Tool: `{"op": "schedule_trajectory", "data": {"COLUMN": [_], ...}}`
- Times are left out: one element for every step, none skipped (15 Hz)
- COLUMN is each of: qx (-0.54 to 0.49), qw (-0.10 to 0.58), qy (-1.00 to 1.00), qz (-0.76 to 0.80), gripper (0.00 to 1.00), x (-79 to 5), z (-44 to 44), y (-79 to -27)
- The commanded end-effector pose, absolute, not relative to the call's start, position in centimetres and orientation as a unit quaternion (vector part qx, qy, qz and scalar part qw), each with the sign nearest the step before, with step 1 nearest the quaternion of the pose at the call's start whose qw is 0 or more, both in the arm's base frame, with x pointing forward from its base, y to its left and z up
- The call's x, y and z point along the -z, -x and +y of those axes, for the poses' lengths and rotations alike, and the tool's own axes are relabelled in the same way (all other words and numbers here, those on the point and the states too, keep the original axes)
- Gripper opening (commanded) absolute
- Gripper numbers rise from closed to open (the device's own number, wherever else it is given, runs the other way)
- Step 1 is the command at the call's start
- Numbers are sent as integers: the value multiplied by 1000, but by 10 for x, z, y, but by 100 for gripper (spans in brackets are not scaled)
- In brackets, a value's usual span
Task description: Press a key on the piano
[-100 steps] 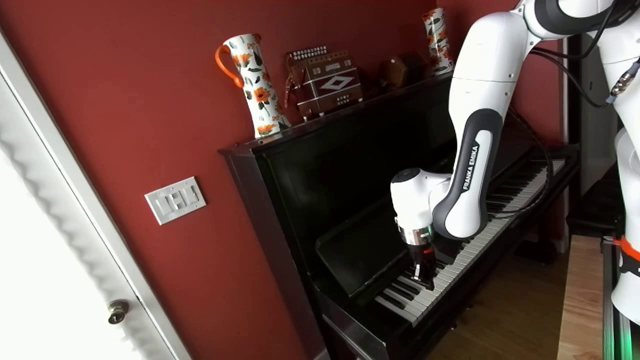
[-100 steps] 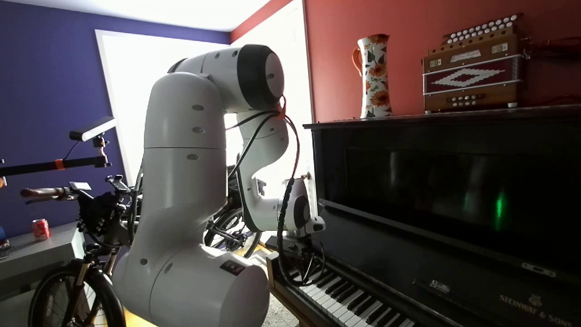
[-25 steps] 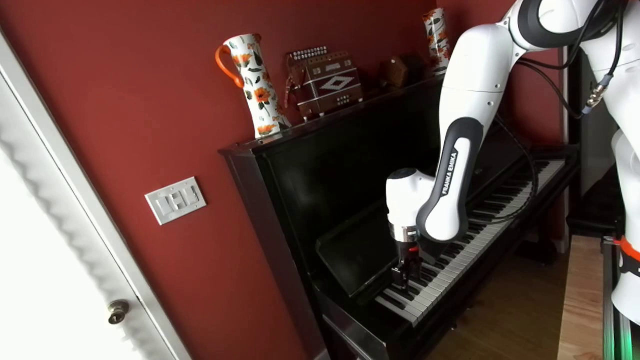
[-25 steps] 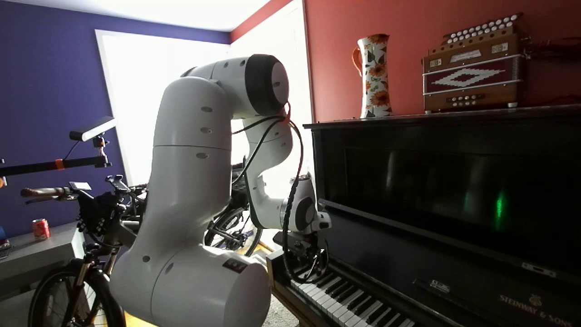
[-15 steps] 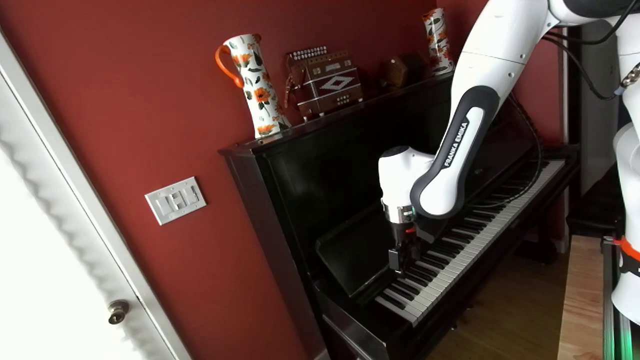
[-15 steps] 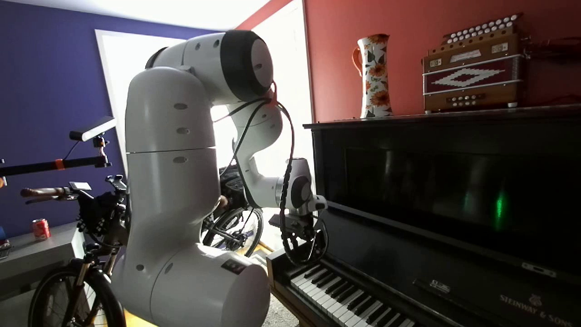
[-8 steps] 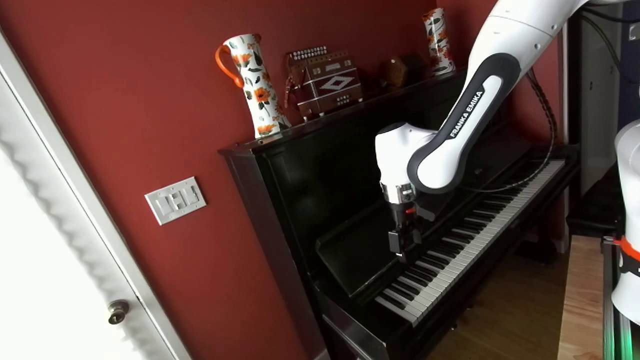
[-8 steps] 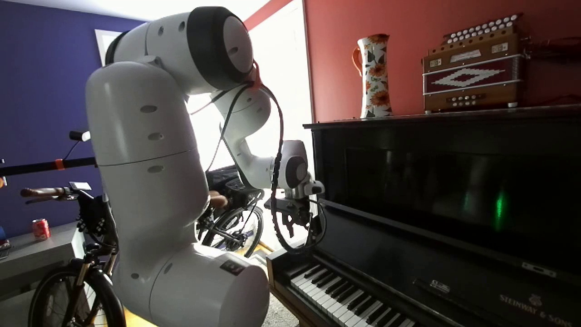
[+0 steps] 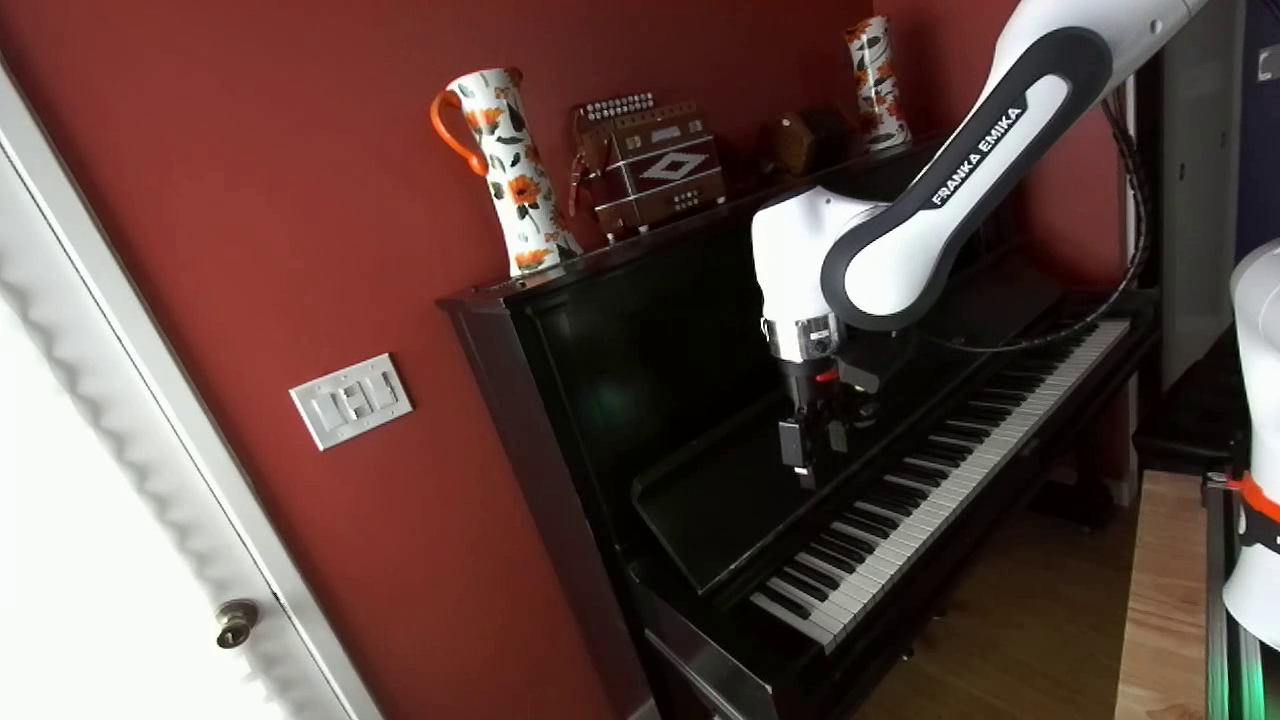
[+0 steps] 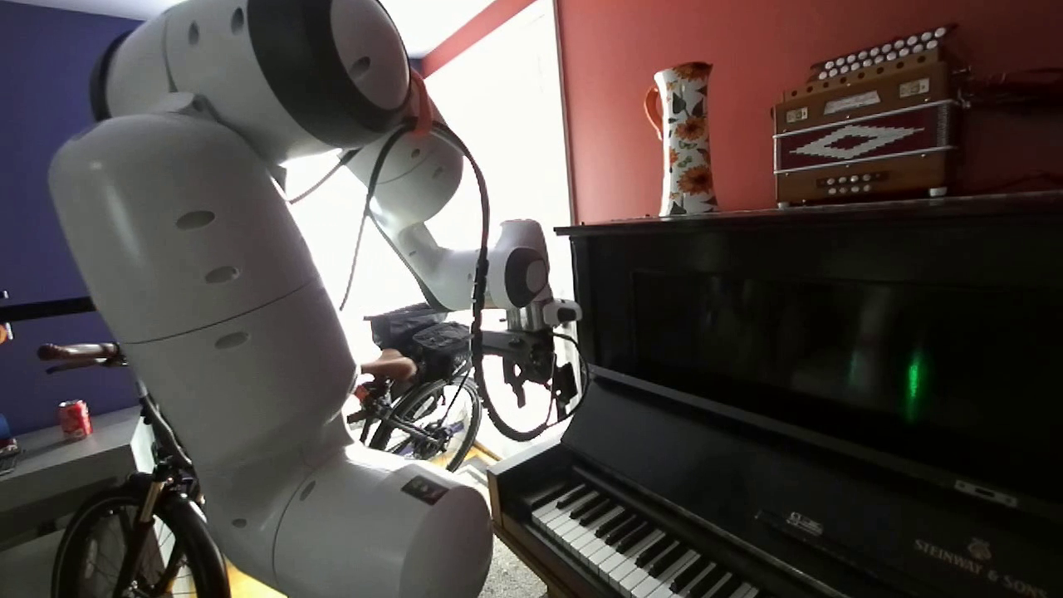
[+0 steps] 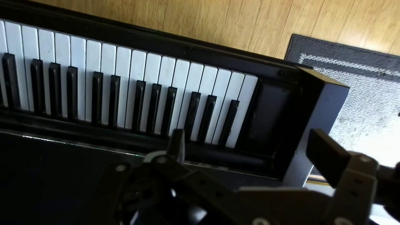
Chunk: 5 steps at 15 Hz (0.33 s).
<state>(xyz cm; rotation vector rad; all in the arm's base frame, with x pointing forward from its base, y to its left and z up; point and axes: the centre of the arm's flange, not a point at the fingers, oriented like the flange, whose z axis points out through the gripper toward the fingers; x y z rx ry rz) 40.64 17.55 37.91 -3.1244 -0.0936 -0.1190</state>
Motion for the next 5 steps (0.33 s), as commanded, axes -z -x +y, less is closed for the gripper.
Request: {"op": "schedule_trajectory", "data": {"qx": [37, 38, 40, 40, 40], "qw": [5, 4, 4, 3, 3], "qy": [999, 999, 999, 999, 999], "qz": [-31, -31, -32, -32, -32], "gripper": [100, 100, 100, 100, 100], "x": [-384, -389, -392, -394, -394], "z": [175, 175, 175, 175, 175], "y": [-404, -401, -400, -399, -399]}}
